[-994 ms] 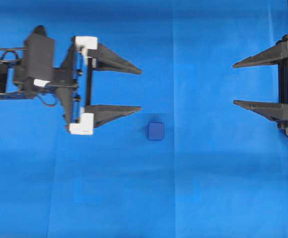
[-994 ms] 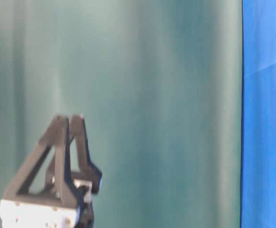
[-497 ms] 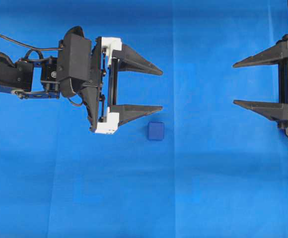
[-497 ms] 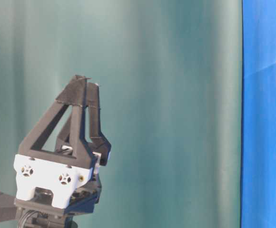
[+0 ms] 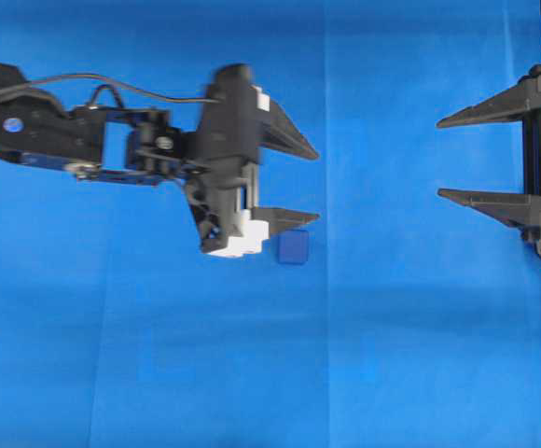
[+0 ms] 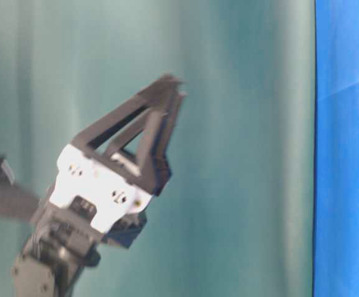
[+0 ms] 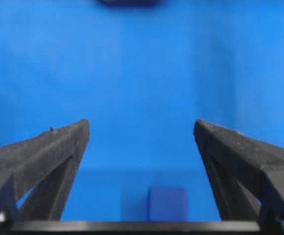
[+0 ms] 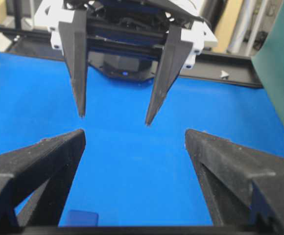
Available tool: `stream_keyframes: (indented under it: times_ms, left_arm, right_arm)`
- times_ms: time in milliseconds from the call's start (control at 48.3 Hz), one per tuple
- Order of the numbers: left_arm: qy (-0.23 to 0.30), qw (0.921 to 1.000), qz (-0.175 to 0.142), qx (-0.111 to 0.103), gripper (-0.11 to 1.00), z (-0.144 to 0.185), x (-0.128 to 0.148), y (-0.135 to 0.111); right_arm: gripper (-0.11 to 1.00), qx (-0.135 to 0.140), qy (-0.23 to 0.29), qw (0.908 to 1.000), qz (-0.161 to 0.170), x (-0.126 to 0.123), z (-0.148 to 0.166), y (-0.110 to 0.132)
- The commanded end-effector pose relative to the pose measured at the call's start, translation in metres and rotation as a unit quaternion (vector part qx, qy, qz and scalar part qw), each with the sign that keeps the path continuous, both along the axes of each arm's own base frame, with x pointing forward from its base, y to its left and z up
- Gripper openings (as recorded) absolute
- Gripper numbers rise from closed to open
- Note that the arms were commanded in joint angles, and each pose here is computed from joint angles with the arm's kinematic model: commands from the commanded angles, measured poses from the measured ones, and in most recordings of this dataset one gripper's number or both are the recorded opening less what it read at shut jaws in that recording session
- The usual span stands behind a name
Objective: Handover the blue block to the right arm after grasping it with the left arm, then place it in the designated position.
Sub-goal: 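Move the open left gripper over the blue cube, then lower the left gripper around the blue cube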
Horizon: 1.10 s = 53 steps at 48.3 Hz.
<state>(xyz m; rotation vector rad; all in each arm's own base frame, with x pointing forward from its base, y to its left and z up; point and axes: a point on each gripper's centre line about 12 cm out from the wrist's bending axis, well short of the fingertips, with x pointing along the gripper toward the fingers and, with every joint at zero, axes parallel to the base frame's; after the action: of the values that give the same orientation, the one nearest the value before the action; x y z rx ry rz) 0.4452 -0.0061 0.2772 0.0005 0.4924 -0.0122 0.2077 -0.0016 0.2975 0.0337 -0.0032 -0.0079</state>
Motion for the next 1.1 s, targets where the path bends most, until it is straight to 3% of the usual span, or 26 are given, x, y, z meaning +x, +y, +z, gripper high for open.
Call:
stream_keyframes:
  times_ms: [0, 207, 352, 1077]
  left_arm:
    - [0.028, 0.9996, -0.003, 0.001, 0.92, 0.016, 0.007, -0.003]
    - [0.130, 0.9915, -0.011, 0.005, 0.92, 0.012, 0.018, -0.010]
    - [0.169, 0.9856, -0.011, 0.006, 0.92, 0.013, 0.023, -0.011]
    - [0.173, 0.9848, -0.009, 0.007, 0.92, 0.011, 0.023, -0.009]
  right_arm:
    - [0.95, 0.002, -0.012, 0.9999, -0.001, 0.002, 0.010, 0.000]
    - [0.95, 0.002, -0.012, 0.9999, -0.001, 0.002, 0.011, 0.000]
    - [0.95, 0.001, -0.010, 0.9999, -0.001, 0.002, 0.011, 0.000]
    - [0.95, 0.002, -0.003, 1.0000, -0.001, 0.002, 0.009, 0.000]
